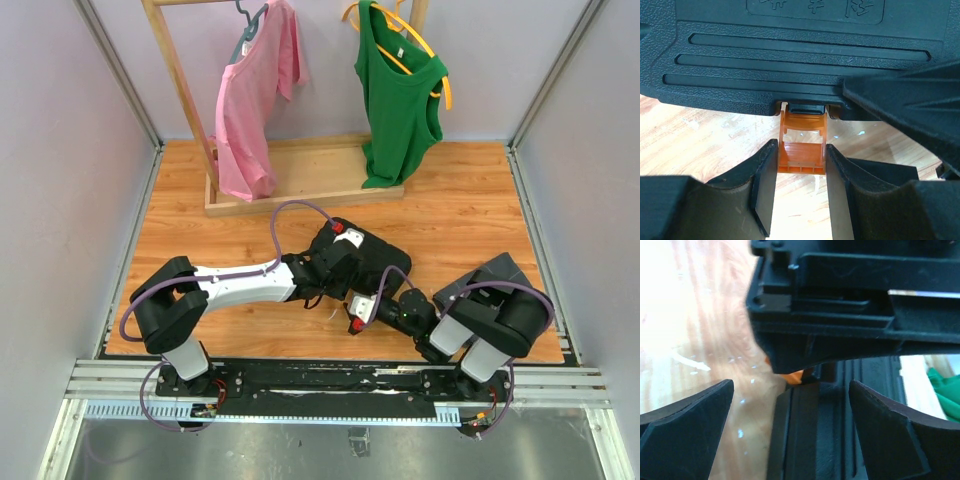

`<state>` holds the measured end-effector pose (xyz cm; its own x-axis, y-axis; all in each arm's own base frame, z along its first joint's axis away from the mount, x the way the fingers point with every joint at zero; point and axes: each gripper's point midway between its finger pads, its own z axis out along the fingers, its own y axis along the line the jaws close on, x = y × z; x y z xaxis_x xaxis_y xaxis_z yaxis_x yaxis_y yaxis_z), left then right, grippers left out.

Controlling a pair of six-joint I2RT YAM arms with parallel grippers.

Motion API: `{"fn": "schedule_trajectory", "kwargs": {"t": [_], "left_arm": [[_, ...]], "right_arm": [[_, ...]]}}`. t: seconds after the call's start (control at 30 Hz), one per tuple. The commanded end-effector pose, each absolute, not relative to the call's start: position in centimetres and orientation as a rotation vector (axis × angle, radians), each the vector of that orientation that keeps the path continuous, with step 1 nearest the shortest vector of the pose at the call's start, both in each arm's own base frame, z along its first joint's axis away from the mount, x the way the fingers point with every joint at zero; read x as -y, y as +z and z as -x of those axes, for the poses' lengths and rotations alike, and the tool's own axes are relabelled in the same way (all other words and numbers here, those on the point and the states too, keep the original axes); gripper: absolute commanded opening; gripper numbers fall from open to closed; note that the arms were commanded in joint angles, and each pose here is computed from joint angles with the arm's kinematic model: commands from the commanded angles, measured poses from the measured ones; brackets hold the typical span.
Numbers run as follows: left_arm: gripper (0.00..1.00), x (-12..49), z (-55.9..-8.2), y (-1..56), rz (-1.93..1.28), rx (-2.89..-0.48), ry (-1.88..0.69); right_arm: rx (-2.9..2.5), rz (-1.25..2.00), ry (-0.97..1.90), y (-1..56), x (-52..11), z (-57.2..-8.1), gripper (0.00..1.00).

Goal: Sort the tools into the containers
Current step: Close the storage box at the center of the board.

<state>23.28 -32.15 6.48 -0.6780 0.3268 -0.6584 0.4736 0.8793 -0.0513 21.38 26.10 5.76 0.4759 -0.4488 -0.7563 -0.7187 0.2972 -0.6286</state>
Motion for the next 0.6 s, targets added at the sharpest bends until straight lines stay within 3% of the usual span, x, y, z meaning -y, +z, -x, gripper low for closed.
{"fn": "schedule_trajectory", "kwargs": {"t": [0.0,0.37,0.57], "left_arm": [[0.28,33.6,-24.1,9.1,-0.527,-2.301,-0.381],[0.28,34.2,-23.8,8.7,-0.540,-2.313,-0.411],[0.40,34.2,-24.0,9.1,-0.528,-2.301,-0.412]], "right_arm": [[-1.013,1.264,0.130,9.4,-27.3,-23.3,0.99],[-1.014,1.267,0.043,9.2,-28.0,-25.2,0.99],[-1.019,1.248,0.050,9.5,-28.2,-25.5,0.99]]}}
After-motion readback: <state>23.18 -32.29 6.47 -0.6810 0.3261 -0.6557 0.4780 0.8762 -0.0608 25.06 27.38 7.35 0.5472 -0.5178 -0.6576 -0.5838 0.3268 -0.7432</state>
